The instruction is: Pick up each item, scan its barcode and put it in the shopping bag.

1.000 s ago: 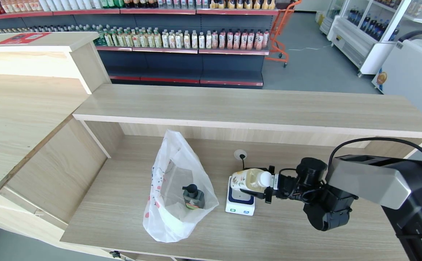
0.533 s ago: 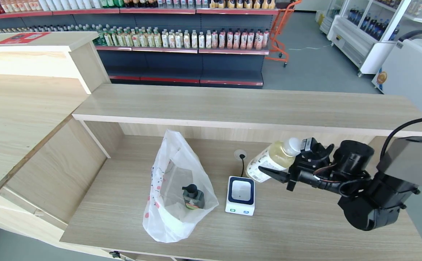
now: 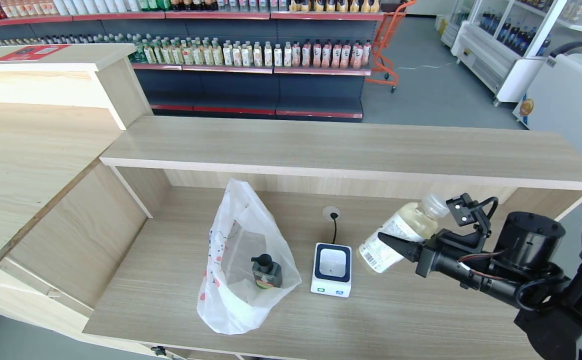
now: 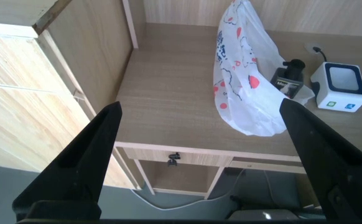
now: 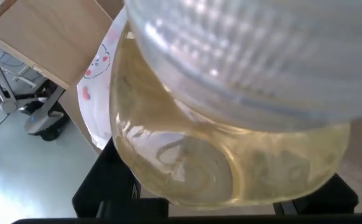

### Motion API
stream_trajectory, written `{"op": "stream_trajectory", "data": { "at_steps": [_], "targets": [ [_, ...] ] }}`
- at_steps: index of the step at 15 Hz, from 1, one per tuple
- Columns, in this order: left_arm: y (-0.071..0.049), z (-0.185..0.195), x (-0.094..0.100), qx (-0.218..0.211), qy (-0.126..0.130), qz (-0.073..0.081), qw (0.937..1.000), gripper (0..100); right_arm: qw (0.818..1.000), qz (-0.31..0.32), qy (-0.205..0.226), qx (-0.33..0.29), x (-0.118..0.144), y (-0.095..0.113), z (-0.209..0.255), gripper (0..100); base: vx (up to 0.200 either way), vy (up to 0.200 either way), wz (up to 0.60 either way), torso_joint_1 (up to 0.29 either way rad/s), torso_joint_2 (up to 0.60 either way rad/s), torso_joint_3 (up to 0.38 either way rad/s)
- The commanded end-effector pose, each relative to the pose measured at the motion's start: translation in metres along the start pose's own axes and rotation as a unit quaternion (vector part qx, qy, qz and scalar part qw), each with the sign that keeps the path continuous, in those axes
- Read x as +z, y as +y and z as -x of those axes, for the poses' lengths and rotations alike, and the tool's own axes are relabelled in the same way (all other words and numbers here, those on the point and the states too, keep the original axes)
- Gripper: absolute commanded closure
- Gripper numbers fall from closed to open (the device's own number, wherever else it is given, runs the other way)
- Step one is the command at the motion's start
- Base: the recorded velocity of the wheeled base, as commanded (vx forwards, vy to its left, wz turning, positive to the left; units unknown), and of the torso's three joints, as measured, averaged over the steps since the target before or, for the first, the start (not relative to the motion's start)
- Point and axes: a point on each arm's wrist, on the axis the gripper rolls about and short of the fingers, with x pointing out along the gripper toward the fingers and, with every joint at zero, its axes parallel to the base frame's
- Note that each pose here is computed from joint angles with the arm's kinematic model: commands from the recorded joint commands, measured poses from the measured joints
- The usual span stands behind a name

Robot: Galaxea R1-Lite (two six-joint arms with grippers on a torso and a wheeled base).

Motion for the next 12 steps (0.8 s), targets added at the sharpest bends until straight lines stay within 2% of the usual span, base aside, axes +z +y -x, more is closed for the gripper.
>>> {"op": "stream_trajectory", "data": {
  "at_steps": [1, 6, 12],
  "targets": [
    [0.0, 0.0, 0.0, 0.0, 0.0, 0.0, 1.0, 0, 1.0, -0.003, 0.005, -0.001, -0.001, 0.003, 0.006, 100, 0.0, 0.0, 0.0, 0.0, 0.0, 0.0],
    [0.0, 0.0, 0.0, 0.0, 0.0, 0.0, 1.0, 0, 1.0, -0.002, -0.001, -0.014, 0.004, 0.002, 0.017, 100, 0.0, 0.0, 0.0, 0.0, 0.0, 0.0],
    [0.0, 0.0, 0.0, 0.0, 0.0, 0.0, 1.0, 0, 0.999, -0.025, 0.003, -0.024, 0.002, -0.001, 0.023, 100, 0.0, 0.2, 0.0, 0.0, 0.0, 0.005]
  ]
}}
